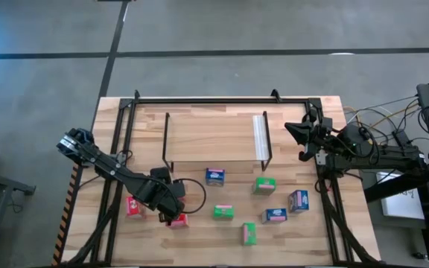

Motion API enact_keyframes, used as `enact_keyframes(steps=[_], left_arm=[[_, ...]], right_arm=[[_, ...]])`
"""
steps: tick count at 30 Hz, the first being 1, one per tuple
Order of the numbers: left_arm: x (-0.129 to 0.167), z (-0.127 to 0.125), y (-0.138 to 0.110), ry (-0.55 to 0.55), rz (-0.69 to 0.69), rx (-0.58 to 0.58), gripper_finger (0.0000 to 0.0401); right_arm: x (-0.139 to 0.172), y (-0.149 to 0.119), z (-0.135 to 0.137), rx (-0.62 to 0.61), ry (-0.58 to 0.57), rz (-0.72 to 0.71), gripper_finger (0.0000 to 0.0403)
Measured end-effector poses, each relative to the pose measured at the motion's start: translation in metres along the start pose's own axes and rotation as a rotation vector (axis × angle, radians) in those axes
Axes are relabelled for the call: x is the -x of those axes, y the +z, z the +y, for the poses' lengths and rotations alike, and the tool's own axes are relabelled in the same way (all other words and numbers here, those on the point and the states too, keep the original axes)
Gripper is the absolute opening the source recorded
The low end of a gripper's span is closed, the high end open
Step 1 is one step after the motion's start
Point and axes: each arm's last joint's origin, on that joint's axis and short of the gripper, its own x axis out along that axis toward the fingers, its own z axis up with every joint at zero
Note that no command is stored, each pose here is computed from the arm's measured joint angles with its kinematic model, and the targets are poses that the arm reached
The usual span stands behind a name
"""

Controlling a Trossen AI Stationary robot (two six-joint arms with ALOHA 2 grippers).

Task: Stack cereal on shelf
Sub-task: Put the top right red cereal box on the shelf

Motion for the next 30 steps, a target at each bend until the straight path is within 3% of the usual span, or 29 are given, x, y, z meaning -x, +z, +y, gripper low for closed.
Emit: enact_keyframes(steps=[9, 16, 22, 30], left_arm=[[0.001, 0.000, -0.001, -0.030, 0.031, 0.001, 0.0195], [0.030, 0.001, 0.008, -0.055, 0.024, 0.003, 0.0166], [0.068, 0.002, 0.023, -0.114, -0.063, 0.012, 0.0155], [0.104, 0.008, 0.039, -0.077, -0.256, -0.082, 0.0155]], right_arm=[[0.000, 0.000, 0.000, 0.000, 0.000, 0.000, 0.0013], [0.000, 0.000, 0.000, 0.000, 0.000, 0.001, 0.0013], [0.000, 0.000, 0.000, -0.005, 0.000, 0.001, 0.0013], [0.000, -0.001, 0.000, -0.005, -0.001, 0.009, 0.0013]])
